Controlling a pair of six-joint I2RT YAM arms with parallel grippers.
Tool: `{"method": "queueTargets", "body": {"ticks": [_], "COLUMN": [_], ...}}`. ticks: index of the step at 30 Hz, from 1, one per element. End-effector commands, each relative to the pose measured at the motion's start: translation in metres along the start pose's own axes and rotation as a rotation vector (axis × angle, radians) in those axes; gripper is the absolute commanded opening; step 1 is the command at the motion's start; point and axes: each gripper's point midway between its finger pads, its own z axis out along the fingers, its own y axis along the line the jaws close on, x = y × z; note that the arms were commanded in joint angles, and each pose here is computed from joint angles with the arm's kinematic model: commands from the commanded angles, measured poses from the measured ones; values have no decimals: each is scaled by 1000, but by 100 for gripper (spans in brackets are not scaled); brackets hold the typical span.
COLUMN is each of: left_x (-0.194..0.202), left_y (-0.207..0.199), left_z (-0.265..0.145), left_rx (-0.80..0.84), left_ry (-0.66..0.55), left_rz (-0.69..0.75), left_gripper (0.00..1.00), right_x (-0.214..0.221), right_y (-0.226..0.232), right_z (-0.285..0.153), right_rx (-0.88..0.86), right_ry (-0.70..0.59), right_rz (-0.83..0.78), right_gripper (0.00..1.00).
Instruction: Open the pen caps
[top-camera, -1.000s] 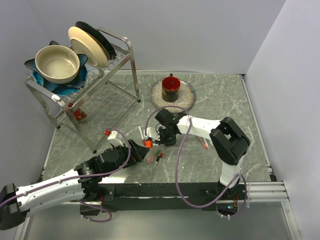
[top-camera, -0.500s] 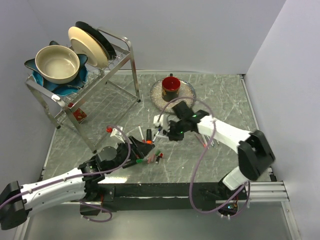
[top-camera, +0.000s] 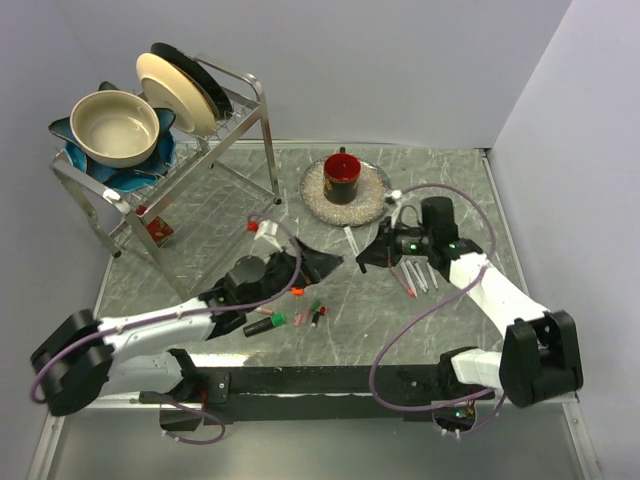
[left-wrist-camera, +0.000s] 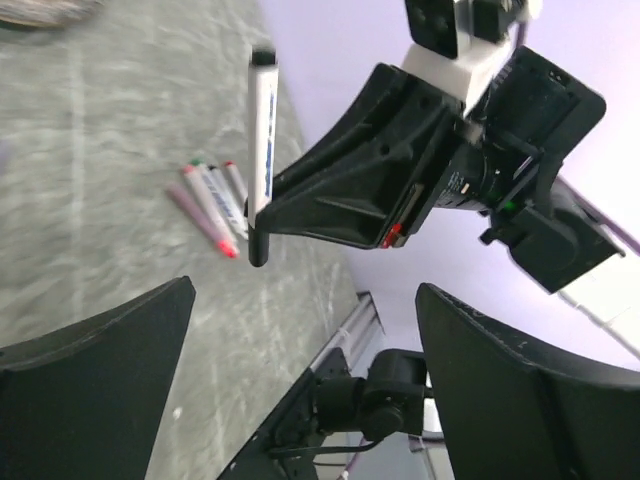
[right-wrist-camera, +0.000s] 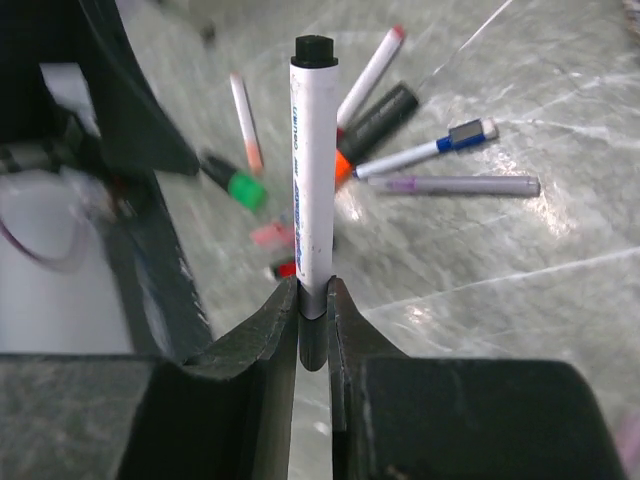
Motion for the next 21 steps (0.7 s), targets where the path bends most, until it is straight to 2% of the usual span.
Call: {"method": "queueTargets", "body": {"ticks": [1,3,9,21], "left_x": [13,20,26,32], "left_y": [-33,-32,-33,-21], "left_z": [19,31,56,78], "left_rx": [163,168,152,89], "left_ry": [84,110,147,177], "left_rz": [11,15,48,104], "left_gripper": [95,89,78,56], "right_x": [-50,-53,-55,-51], "right_y": [25,25,23,26], "right_z": [-15,-16,-15,-13], "right_rx": [-62,-48,-38,-72], "right_ry": [-229,-252,-262,-239], "right_rz": [191,254,315,331], "right_gripper": [0,0,0,0]}}
